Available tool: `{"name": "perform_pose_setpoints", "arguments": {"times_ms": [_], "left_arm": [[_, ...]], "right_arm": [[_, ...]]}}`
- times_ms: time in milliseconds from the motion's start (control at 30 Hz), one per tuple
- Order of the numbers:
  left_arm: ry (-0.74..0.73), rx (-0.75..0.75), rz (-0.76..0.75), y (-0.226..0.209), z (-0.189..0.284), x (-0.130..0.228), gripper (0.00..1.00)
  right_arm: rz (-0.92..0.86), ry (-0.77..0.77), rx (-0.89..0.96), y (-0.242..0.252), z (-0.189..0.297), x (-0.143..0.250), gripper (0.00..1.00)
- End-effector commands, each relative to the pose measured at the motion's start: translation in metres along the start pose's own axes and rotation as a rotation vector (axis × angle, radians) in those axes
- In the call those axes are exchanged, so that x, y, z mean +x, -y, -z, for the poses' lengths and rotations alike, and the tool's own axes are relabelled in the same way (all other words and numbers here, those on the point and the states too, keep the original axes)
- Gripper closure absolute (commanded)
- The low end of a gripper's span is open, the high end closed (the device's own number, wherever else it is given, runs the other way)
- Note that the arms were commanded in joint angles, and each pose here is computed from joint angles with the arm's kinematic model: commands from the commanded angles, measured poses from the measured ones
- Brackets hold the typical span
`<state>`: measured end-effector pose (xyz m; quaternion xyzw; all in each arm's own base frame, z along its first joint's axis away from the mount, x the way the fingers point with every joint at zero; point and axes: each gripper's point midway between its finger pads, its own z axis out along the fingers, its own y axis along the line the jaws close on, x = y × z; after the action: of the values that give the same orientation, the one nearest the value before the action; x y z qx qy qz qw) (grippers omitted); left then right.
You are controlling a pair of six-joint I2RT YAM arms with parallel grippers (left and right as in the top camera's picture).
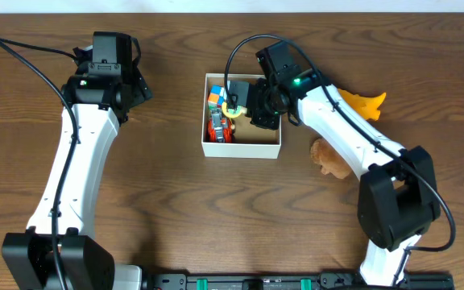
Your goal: Pack container
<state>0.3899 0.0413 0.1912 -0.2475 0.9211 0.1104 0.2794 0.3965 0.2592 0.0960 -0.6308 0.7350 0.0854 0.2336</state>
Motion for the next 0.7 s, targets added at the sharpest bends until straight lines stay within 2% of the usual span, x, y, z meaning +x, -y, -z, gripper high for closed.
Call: {"name": "perform_pose_setpoints", "arguments": {"times_ms": [0, 133, 233, 333, 500, 667], "left_arm": [[0.029, 0.005, 0.007, -0.001, 0.009, -0.008, 0.02], [0.029, 0.005, 0.007, -0.001, 0.009, -0.008, 0.02], [0.029, 0.005, 0.007, -0.001, 0.009, -0.008, 0.02], [0.029, 0.005, 0.007, -0.001, 0.009, -0.008, 0.02], [0.029, 0.005, 0.007, -0.001, 0.009, -0.008, 0.02], [0.029, 0.005, 0.007, -0.001, 0.009, -0.008, 0.02]], "right_arm": [[0.013, -0.070, 0.028, 0.008, -0.011, 0.014, 0.99], [0.010, -0.088, 0.023, 0.007, -0.017, 0.019, 0.96], [0.009, -0.087, 0.025, 0.008, -0.017, 0.019, 0.73], [0.005, -0.085, 0.026, 0.008, -0.017, 0.019, 0.63], [-0.021, -0.074, 0.040, 0.010, -0.012, 0.014, 0.60], [-0.207, -0.009, 0.161, 0.034, 0.040, -0.009, 0.59]]}}
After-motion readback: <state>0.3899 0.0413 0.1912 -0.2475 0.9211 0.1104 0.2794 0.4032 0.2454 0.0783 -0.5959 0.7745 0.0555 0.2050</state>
